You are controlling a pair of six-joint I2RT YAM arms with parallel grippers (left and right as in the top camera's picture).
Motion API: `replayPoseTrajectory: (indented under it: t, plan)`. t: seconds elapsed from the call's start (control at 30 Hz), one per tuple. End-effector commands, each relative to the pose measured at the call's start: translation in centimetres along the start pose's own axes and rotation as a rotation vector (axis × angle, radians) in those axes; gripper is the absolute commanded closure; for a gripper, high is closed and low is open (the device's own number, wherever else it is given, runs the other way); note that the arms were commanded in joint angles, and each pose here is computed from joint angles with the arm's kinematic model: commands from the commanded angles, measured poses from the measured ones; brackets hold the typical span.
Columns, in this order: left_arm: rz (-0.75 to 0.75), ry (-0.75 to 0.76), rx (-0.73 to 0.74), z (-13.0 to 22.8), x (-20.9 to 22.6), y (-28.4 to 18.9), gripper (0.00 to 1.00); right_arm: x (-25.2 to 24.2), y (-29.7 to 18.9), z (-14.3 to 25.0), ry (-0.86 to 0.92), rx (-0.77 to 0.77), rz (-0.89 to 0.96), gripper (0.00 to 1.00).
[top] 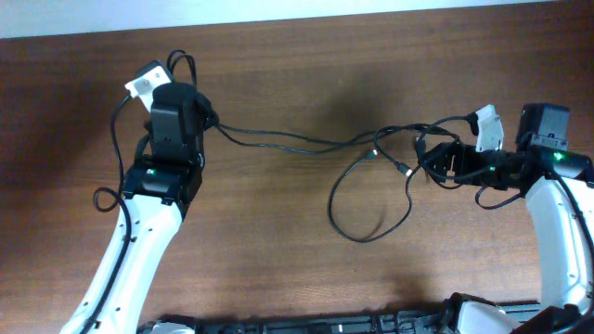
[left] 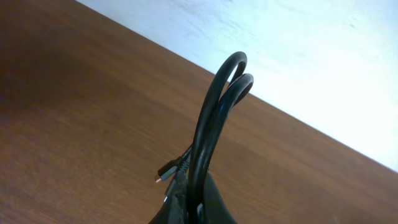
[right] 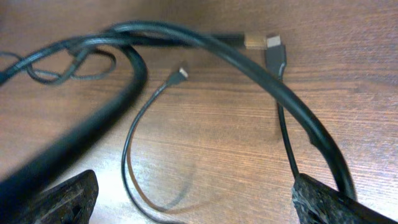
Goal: Untangle cables
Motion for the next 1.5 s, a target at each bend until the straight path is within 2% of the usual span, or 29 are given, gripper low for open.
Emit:
replayPoseTrajectory:
  t: [0.0, 0.07, 0.17, 0.27, 0.33, 0.37, 0.47, 0.57, 0.67, 0.73, 0.83, 0.93, 1.0, 1.07, 1.13, 1.27, 1.33, 1.4, 1.43, 1.47]
  plan:
    - [-0.044, -0.046, -0.076, -1.5, 0.5, -0.5, 1.0, 0.4, -0.2, 0.4, -0.082, 0.015, -0.028, 0.01]
    - [-0.019, -0.046, -0.052, -1.2, 0.2, -0.5, 1.0, 0.4, -0.2, 0.6, -0.085, 0.023, -0.031, 0.01]
    - [0.093, -0.035, 0.078, 0.4, -1.1, -0.6, 1.0, 0.1, -0.2, -0.1, -0.103, -0.007, -0.016, 0.01]
    - [0.09, -0.028, 0.089, 0.6, -1.0, -0.6, 1.0, -0.6, -0.2, 0.1, -0.07, 0.015, 0.043, 0.01]
    - [0.036, -0.047, 0.034, -0.1, -0.4, -0.5, 1.0, -1.7, -0.3, 0.7, 0.007, 0.057, 0.14, 0.01]
    - [-0.003, -0.101, -0.006, -0.6, 0.1, -0.5, 1.0, -2.2, -0.4, 0.9, 0.037, 0.072, 0.181, 0.01]
    - [-0.112, -0.363, -0.191, -2.6, 1.7, -0.8, 1.0, -4.4, -1.1, 1.7, 0.174, 0.114, 0.377, 0.01]
    - [-0.144, -0.412, -0.324, -4.3, 2.2, -1.2, 1.0, -4.2, -1.0, 1.6, 0.174, 0.102, 0.359, 0.01]
    - [-0.152, -0.403, -0.336, -4.4, 2.3, -1.3, 1.0, -3.5, -0.8, 1.1, 0.171, 0.075, 0.295, 0.01]
    - [-0.106, -0.289, -0.246, -3.6, 1.4, -0.9, 1.0, -3.0, -0.7, 0.8, 0.168, 0.056, 0.25, 0.01]
    - [0.112, -0.02, 0.017, -0.6, -1.6, -0.6, 1.0, -2.5, -1.9, -0.6, 0.166, 0.032, 0.248, 0.01]
    - [0.355, 0.171, 0.376, 4.7, -3.4, -2.1, 1.0, -1.5, -3.9, -1.6, 0.17, 0.038, 0.24, 0.01]
    - [0.367, 0.286, 0.472, 6.9, -3.0, -3.0, 1.0, -0.4, -4.9, -1.8, 0.182, 0.052, 0.2, 0.01]
    - [0.384, 0.352, 0.504, 8.0, -3.4, -3.8, 1.0, 0.0, -5.6, -1.9, 0.186, 0.063, 0.204, 0.01]
    - [0.429, 0.398, 0.493, 7.4, -4.9, -5.2, 1.0, 0.6, -6.6, -2.3, 0.187, 0.066, 0.204, 0.01]
    - [0.567, 0.459, 0.4, 2.1, -9.4, -9.1, 1.0, 1.3, -7.9, -2.8, 0.183, 0.057, 0.206, 0.01]
    - [0.735, 0.462, 0.329, -1.8, -12.8, -13.0, 1.0, 1.5, -8.1, -2.8, 0.186, 0.063, 0.204, 0.01]
    - [0.802, 0.459, 0.272, -4.0, -14.1, -15.0, 1.0, 1.5, -8.1, -2.7, 0.187, 0.066, 0.203, 0.01]
    - [0.829, 0.456, 0.249, -4.8, -14.7, -15.7, 0.94, 1.5, -8.1, -2.7, 0.187, 0.066, 0.203, 0.01]
    - [0.885, 0.455, 0.234, -5.4, -15.4, -16.7, 0.5, 1.5, -8.1, -2.7, 0.187, 0.066, 0.203, 0.01]
Point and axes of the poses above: each gripper's point midway between its finger pads, its own y axis out along the fingers, its own x axis along the line the jaws close on, z = x × y, the point moved 5 cm from there along -y, back along the fingers, and after that the axes turned 13 degrees about -y, right-handed, at the moved point
